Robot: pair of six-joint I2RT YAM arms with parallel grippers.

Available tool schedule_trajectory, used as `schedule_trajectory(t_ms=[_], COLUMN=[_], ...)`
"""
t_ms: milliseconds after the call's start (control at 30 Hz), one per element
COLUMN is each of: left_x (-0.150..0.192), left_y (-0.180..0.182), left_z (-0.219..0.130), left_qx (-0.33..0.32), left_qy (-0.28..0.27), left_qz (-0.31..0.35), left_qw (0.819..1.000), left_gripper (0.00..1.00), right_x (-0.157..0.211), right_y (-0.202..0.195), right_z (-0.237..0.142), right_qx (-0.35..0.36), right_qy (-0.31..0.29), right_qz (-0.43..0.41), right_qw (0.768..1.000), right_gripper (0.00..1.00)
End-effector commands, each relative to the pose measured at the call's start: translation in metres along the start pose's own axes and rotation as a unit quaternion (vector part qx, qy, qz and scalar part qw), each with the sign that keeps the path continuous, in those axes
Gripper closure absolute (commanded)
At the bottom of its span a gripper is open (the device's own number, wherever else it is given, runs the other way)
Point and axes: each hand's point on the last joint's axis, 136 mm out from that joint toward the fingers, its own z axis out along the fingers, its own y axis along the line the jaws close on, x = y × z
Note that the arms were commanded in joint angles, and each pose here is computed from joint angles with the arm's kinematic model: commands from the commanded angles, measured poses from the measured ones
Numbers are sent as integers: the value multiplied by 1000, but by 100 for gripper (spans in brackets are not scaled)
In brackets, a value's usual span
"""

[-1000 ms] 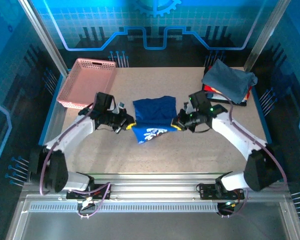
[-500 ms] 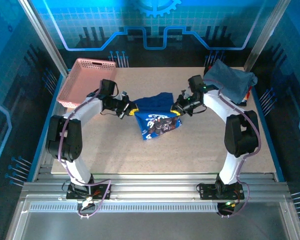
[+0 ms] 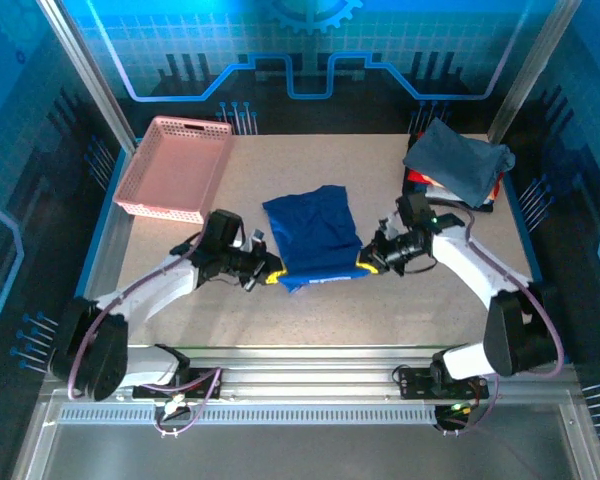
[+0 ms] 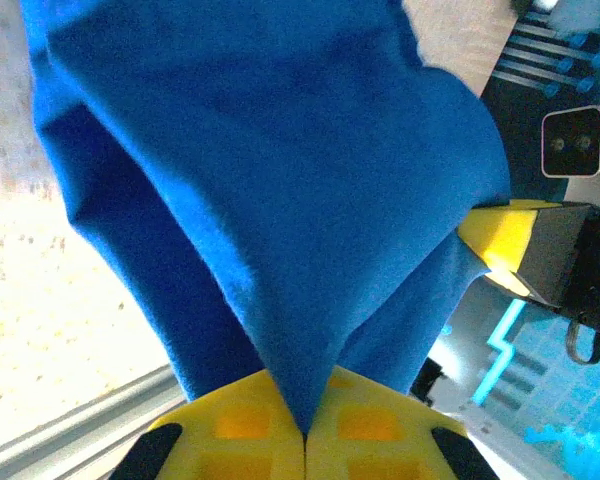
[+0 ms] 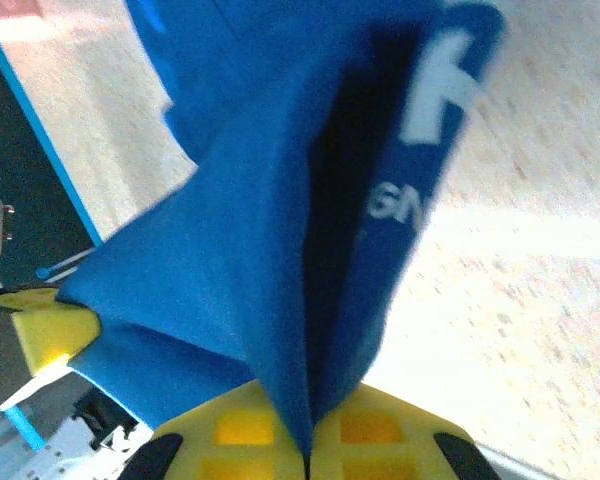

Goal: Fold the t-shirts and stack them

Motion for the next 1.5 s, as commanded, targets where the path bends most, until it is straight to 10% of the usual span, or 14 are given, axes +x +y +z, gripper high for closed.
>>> schedule_trajectory(t_ms=[0,233,367,600,967,1233,1467], left_x=[11,46,54,38,-56,-127,-198], left_y=[29,76,97,60,22,48,25], left_z=[10,32,35,9,61,98,109], left_qx=[-30,-92,-118,-142,-158,-208,-201], left_qy=[-16,5,7,-38,-58,-60,-73], left_qz=[-36,-52,-58,-8,2,-22,1], left_qw=[999,994,991,989,986,976,977], left_gripper=[100,92,57,35,44,64,66], right_x=[20,44,52,36,-18,-65,-130], right_y=[-37,-81,-101,-80,-18,-23,-20], right_z=[5,18,24,-2,-16,50,81], right_qx=[27,55,78,80,49,39,61], right_qy=[9,17,28,-7,-22,20,19], right_qz=[38,64,75,46,-45,-19,-12], right_qw=[999,996,994,996,998,999,998], right_gripper=[98,92,71,46,39,66,70])
